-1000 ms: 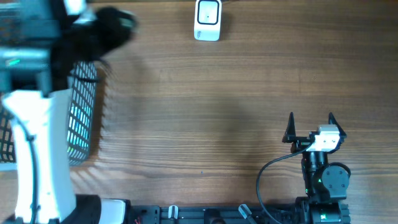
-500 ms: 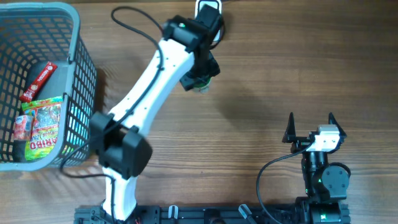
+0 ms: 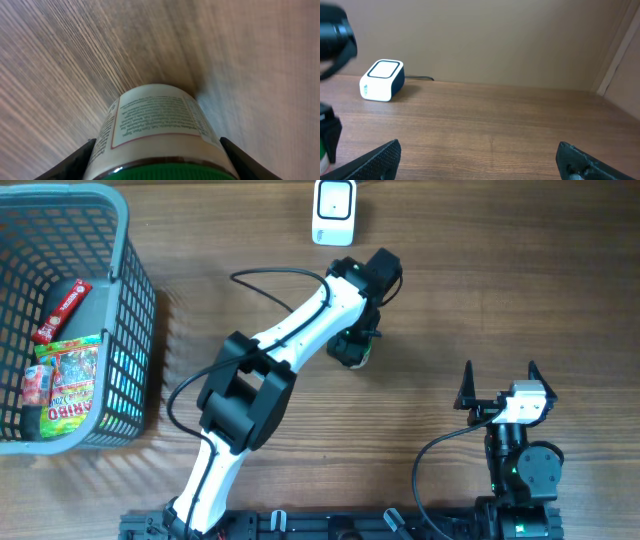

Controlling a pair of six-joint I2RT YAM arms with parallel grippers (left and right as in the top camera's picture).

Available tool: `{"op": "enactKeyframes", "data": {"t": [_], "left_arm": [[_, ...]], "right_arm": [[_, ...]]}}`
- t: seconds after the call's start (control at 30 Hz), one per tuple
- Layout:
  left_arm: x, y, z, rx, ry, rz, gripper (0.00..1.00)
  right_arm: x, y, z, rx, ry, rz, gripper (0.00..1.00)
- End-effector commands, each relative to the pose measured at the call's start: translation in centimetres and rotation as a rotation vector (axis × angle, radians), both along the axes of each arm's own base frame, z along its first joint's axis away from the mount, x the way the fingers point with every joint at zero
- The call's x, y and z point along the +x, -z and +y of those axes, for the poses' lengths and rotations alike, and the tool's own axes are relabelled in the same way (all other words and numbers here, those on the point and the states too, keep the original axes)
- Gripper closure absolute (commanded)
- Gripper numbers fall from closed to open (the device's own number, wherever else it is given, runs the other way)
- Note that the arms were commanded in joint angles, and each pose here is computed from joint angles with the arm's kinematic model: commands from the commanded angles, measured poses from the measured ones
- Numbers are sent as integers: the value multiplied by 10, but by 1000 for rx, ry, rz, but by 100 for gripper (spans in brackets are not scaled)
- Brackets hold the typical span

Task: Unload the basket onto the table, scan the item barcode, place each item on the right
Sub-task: 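Lift the jar out and place it on the table center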

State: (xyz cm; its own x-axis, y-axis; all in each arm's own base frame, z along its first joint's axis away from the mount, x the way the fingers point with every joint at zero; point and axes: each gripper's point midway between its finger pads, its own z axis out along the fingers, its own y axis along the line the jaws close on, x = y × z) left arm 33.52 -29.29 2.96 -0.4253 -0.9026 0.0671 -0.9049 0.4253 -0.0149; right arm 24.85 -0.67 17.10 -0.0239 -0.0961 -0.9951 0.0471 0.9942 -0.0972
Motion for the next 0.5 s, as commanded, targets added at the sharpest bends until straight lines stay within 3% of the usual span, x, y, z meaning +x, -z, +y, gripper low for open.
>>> {"op": "enactKeyframes", "data": {"t": [0.0, 0.07, 0.1, 0.13, 0.27, 0.47], "left_arm": [[-8, 13, -7, -7, -26, 13, 32], [-7, 17, -13, -24, -18, -6, 22], [-5, 17, -18, -37, -12, -20, 7], [-5, 16, -20, -41, -9, -23, 0], [-3, -7, -19, -63, 11, -54, 0], [-2, -124, -2, -130, 169, -291, 0]], "right_arm": [[0, 0, -1, -9, 1, -1, 0], [0, 0, -1, -9, 1, -1, 0], [0, 0, -1, -9, 1, -1, 0], [0, 0, -1, -9, 1, -1, 0], [0, 0, -1, -8, 1, -1, 0], [0, 0, -1, -9, 1, -1, 1]]}}
